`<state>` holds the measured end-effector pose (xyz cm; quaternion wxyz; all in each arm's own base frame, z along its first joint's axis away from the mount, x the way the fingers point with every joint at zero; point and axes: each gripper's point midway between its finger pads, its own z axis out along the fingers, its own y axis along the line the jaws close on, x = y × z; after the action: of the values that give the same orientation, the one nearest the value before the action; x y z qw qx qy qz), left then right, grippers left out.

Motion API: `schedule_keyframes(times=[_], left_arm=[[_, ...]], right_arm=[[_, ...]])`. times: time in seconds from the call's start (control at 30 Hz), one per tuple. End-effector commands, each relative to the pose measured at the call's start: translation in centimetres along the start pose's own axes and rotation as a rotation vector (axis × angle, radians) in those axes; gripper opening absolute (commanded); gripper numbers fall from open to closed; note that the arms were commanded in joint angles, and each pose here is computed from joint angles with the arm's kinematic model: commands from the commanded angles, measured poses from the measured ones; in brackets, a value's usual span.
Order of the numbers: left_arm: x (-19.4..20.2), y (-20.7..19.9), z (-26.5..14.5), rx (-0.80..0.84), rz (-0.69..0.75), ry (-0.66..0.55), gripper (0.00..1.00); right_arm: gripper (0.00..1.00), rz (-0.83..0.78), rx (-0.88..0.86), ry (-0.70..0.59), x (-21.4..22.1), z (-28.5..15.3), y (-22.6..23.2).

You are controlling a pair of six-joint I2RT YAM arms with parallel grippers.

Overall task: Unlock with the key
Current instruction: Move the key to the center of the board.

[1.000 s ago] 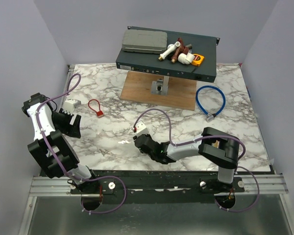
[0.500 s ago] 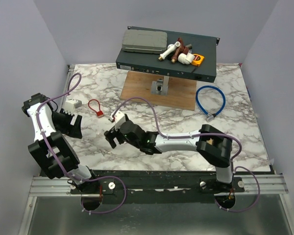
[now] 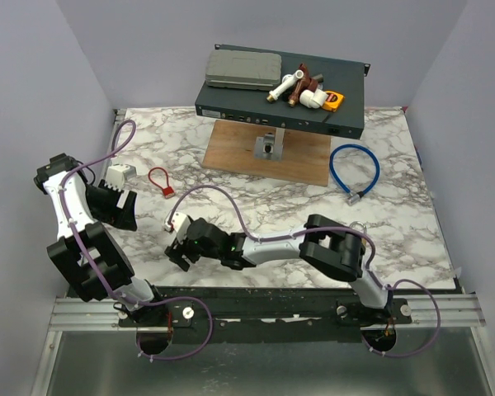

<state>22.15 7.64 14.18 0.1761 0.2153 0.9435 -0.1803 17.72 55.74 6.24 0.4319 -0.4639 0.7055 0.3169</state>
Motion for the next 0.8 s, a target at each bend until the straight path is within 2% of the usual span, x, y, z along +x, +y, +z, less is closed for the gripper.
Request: schedule_keyframes(times=[0.0,0.17,0.37,0.43,0.5,0.6,0.77], left_arm=[[-1.0,-0.4,-0.8,-0.001,0.018,-0.036,0.81],[-1.1,-0.5,-1.0,-0.004,0.022,-0.033,0.81],[-1.1,-0.6,-1.2,-0.006,0.027,-0.034,0.81],[-1.1,-0.6,-1.2,-0.005,0.025,-0.036,0.81],[-1.2,-0.6,-1.2,-0.001,0.024,-0.039,0.81],[-1.2,-0.7,-1.1,0.006,0.021,-0.039,0.80],[-1.1,-0.7,-1.0,0.006,0.023,-0.036,0.80]], right_arm=[[0.77,-0.062,-0.063,0.009,0.6,1.5,2.7],[0.66,-0.078,-0.002,0.043,2.6,3.1,2.2],[0.54,-0.098,0.091,0.062,4.1,3.1,0.3],[0.45,-0.099,0.105,0.065,4.4,2.8,0.0],[0.31,-0.100,0.114,0.065,4.6,2.4,-0.2],[0.17,-0.101,0.142,0.071,5.0,1.7,-0.8],[0.16,-0.098,0.212,0.095,6.4,-0.1,-2.5]])
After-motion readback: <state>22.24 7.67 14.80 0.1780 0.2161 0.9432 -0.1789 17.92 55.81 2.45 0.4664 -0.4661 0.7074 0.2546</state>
